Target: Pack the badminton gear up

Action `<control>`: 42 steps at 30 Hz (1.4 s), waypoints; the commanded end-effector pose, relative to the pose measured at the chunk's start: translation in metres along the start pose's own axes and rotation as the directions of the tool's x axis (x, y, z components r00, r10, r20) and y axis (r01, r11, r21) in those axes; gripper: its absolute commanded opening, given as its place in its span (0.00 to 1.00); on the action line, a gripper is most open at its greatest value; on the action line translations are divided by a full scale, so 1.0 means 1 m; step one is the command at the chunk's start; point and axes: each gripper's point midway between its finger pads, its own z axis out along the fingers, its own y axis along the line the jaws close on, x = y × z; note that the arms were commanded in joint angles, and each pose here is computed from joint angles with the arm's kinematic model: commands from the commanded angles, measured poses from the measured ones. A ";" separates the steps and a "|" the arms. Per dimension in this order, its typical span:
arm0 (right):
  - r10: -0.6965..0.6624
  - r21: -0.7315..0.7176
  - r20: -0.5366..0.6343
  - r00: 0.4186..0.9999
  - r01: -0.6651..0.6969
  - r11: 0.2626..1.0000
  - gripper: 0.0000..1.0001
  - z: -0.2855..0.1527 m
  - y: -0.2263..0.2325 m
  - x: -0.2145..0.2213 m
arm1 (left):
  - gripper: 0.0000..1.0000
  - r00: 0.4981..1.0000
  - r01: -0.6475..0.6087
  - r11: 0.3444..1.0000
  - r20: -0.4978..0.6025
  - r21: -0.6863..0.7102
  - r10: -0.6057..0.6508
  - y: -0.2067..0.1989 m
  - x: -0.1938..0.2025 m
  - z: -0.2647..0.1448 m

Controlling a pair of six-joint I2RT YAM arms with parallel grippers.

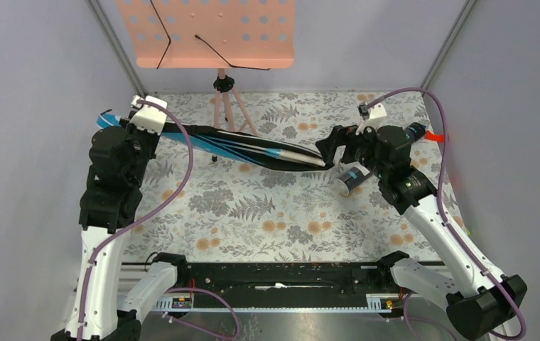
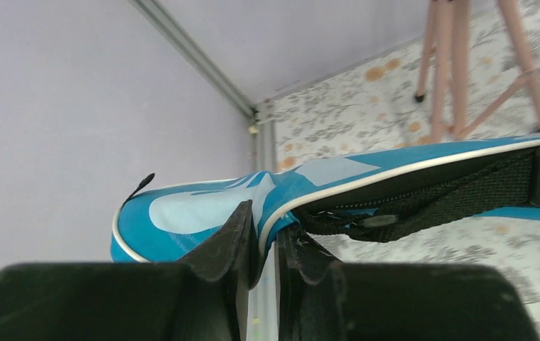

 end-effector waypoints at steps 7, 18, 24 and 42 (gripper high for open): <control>0.073 -0.292 -0.223 0.972 -0.138 0.946 1.00 0.021 0.050 0.053 | 0.00 0.791 0.551 0.817 0.204 0.171 -0.577 -0.065 -0.026 -0.006; 0.106 -0.144 -0.363 0.926 -0.169 0.975 0.94 0.079 0.023 0.088 | 0.00 0.735 0.669 0.659 -0.176 0.343 -0.654 -0.235 0.033 -0.006; 0.063 -0.255 -0.417 0.907 -0.183 0.949 0.91 0.068 0.046 0.102 | 0.00 0.694 0.720 0.599 -0.377 0.352 -0.613 -0.303 0.053 -0.026; -0.049 -0.265 -0.368 0.928 -0.054 0.963 0.89 0.039 0.075 0.148 | 0.00 0.672 0.740 0.505 -0.456 0.445 -0.583 -0.331 0.039 -0.054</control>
